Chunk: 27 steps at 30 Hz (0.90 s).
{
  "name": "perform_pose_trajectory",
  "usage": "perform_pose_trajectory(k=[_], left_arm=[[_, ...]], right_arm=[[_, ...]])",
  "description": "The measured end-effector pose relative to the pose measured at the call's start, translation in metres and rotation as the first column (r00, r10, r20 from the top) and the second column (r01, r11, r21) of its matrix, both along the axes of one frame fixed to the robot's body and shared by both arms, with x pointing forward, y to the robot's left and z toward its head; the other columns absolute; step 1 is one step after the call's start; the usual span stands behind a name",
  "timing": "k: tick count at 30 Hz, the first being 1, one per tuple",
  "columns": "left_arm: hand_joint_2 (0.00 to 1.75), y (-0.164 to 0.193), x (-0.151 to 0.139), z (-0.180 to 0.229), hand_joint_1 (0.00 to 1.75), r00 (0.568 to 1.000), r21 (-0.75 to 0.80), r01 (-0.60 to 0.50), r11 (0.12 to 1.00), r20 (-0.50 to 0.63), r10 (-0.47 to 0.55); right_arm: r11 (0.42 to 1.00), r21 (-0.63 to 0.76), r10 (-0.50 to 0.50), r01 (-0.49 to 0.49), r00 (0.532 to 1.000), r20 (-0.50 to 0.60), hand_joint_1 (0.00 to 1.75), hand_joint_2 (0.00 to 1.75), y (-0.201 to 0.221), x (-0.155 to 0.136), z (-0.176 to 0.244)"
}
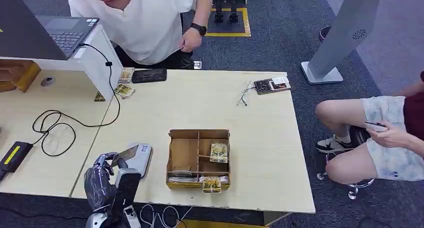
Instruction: Pass the card to the sensor for recognition and then transmit it.
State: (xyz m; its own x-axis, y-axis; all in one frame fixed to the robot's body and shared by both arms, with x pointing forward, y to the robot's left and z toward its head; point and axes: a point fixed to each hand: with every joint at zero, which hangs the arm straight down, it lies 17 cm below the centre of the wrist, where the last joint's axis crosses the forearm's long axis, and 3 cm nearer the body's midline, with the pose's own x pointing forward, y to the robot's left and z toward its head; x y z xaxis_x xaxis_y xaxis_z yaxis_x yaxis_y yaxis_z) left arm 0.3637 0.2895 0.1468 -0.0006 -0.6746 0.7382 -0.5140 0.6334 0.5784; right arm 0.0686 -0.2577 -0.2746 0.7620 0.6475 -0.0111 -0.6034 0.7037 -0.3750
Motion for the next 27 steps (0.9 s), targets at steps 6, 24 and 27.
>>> perform_pose_trajectory(k=[6,24,27], left_arm=[[1.75,0.000,0.009,-0.022,1.75,0.996,-0.019,0.007,1.000,-0.085,-0.009],[1.75,-0.014,0.026,-0.096,1.75,0.931,-0.202,0.094,0.975,-0.329,-0.158],[1.75,-0.011,0.026,-0.106,1.75,0.918,-0.176,0.092,0.980,-0.367,-0.153]], right_arm=[[1.000,-0.001,0.006,-0.006,1.000,0.000,0.00,1.75,0.000,0.000,0.000],[1.000,0.001,0.006,-0.006,1.000,-0.008,0.00,1.75,-0.001,-0.001,0.000],[1.000,0.000,0.008,-0.007,1.000,-0.007,0.00,1.75,-0.001,-0.001,0.000]])
